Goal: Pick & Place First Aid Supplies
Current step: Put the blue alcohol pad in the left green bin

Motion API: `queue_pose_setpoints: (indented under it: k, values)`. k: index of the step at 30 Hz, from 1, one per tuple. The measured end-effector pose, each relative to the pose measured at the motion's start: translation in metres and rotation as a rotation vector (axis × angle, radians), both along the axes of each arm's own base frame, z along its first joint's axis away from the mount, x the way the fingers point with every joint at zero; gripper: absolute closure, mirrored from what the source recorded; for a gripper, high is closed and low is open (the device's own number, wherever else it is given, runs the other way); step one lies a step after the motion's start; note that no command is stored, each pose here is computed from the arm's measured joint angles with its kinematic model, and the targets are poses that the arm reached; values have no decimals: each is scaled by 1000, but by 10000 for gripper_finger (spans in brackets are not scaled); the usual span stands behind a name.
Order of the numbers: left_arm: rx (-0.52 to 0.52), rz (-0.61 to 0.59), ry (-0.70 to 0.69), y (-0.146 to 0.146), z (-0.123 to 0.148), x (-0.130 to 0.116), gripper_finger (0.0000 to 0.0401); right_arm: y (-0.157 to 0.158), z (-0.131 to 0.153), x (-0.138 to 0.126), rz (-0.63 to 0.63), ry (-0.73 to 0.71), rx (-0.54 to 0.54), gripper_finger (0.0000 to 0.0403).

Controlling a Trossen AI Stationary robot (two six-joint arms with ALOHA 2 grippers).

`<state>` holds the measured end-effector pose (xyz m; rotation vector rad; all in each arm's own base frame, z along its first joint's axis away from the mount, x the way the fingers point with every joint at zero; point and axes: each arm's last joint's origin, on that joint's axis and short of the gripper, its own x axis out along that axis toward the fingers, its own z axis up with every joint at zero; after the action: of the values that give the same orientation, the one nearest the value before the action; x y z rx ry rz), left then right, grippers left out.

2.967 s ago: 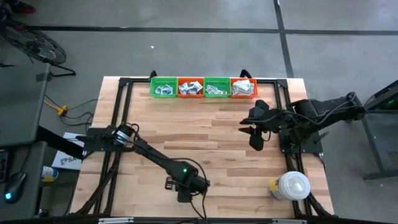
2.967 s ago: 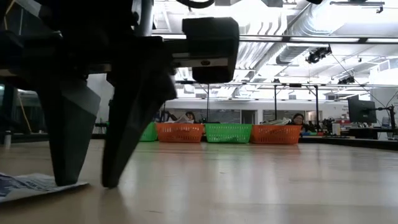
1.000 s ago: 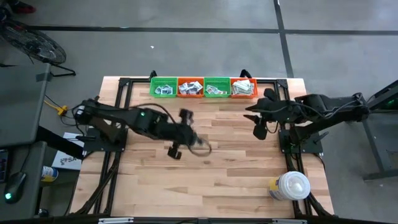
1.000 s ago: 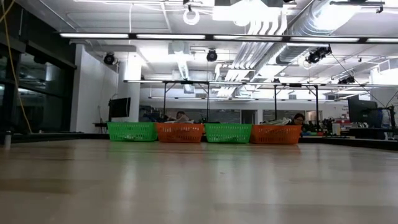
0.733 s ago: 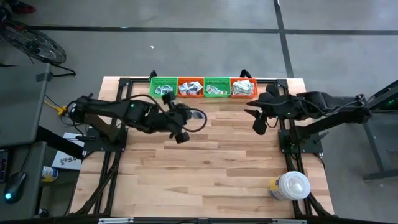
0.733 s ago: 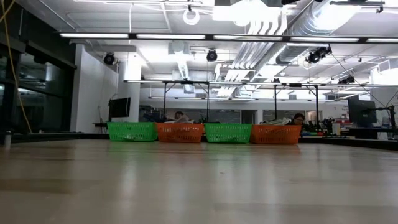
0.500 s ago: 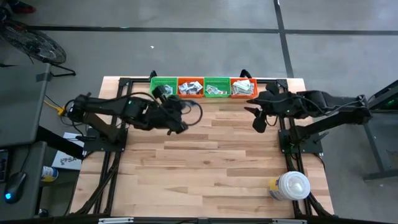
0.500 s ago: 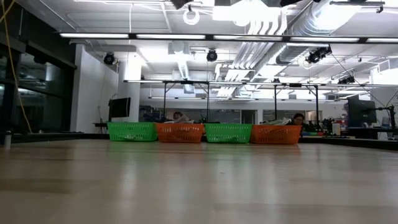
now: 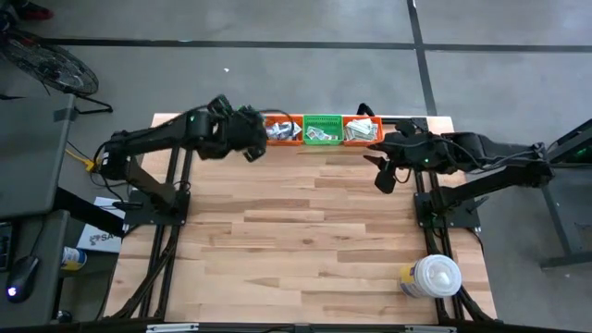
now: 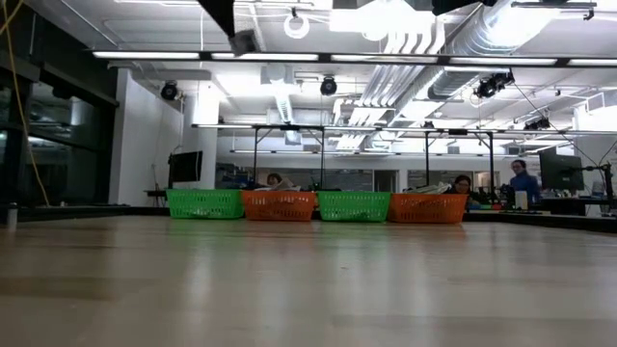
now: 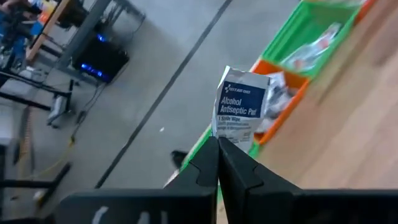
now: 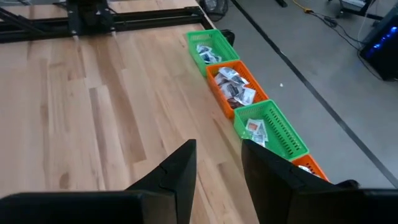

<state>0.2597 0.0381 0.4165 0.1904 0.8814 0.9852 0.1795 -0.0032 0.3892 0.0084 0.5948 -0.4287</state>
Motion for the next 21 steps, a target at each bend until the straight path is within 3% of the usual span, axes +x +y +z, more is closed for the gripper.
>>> queue_pose_setpoints:
  k: [9,15,21]
  values:
    - [-47,-11,141,75,-17,-2,401,-15,2,0,-105,-22,-19,281]
    - [-109,-59,71,112,-54,3,401,-30,5,0,-192,-56,-22,281]
    - [-199,-49,-73,125,-108,-17,401,-45,5,-4,-275,-57,-24,281]
